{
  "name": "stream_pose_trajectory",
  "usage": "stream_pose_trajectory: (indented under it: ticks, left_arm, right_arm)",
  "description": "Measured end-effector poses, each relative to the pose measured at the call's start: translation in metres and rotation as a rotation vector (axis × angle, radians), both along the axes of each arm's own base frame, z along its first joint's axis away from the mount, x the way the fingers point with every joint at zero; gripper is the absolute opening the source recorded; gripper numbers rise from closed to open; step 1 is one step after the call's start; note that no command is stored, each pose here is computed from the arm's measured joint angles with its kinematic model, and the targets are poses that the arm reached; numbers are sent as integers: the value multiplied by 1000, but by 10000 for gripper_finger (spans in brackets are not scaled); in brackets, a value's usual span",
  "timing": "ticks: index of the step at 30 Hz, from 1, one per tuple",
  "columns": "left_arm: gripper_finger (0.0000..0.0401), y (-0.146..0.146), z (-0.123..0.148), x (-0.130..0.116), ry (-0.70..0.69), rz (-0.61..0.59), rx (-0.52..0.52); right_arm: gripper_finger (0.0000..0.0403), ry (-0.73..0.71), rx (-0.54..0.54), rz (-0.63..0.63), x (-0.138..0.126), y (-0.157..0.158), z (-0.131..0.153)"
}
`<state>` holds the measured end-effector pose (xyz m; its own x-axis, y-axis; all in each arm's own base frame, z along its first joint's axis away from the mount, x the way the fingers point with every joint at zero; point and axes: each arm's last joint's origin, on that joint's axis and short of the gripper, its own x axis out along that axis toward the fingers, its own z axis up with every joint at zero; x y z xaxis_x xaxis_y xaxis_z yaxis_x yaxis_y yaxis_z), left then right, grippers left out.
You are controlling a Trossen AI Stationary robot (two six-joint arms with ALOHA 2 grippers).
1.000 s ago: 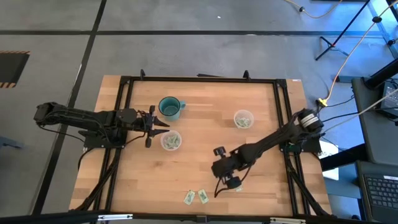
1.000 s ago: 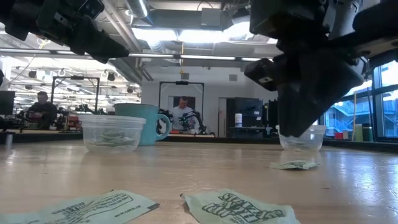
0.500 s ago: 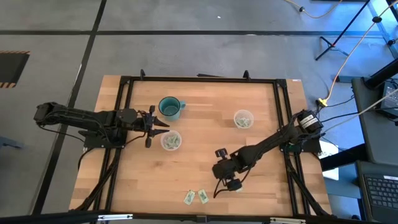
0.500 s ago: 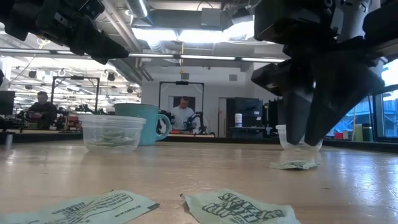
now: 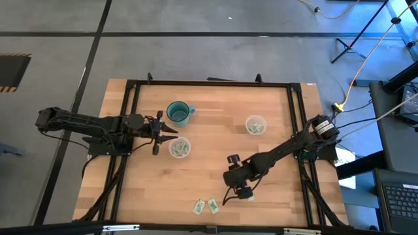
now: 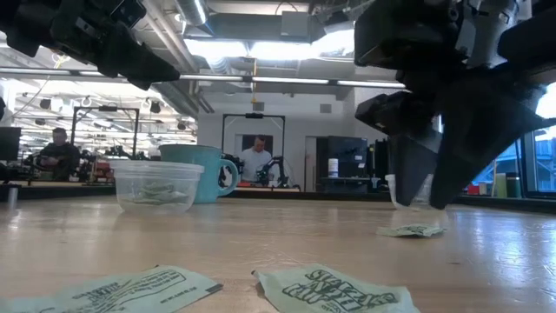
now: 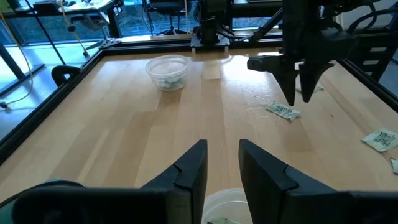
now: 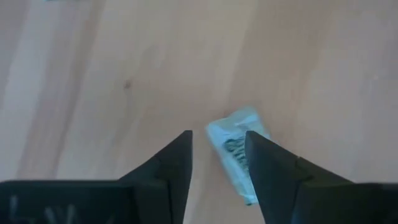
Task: Pick and place Stevia / Truvia into bins
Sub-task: Put the white stevia packet into the right transparent container
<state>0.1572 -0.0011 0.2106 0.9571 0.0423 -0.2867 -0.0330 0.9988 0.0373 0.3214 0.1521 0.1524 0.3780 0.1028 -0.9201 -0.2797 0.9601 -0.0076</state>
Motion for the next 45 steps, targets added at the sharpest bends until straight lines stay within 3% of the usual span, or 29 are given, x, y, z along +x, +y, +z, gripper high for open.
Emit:
stream_pose_trajectory:
  ticks: [12,22,33,41,45]
  left_arm:
    - [86,0,-2,-1,22,0,0]
    - [86,0,-7,0,38,2,-7]
    - [86,0,-9,-1,44,2,-6]
    - [86,0,-9,-1,44,3,-6]
    - [86,0,-9,-1,44,3,-6]
  right_arm:
    - [147,-29,-34,17,3,0,-2]
    - [104,17,-63,22,8,-1,-24]
    - [42,33,-78,23,8,-3,-28]
    - [4,64,-121,40,-2,-8,-15]
    - [5,33,-167,-14,-10,-15,10]
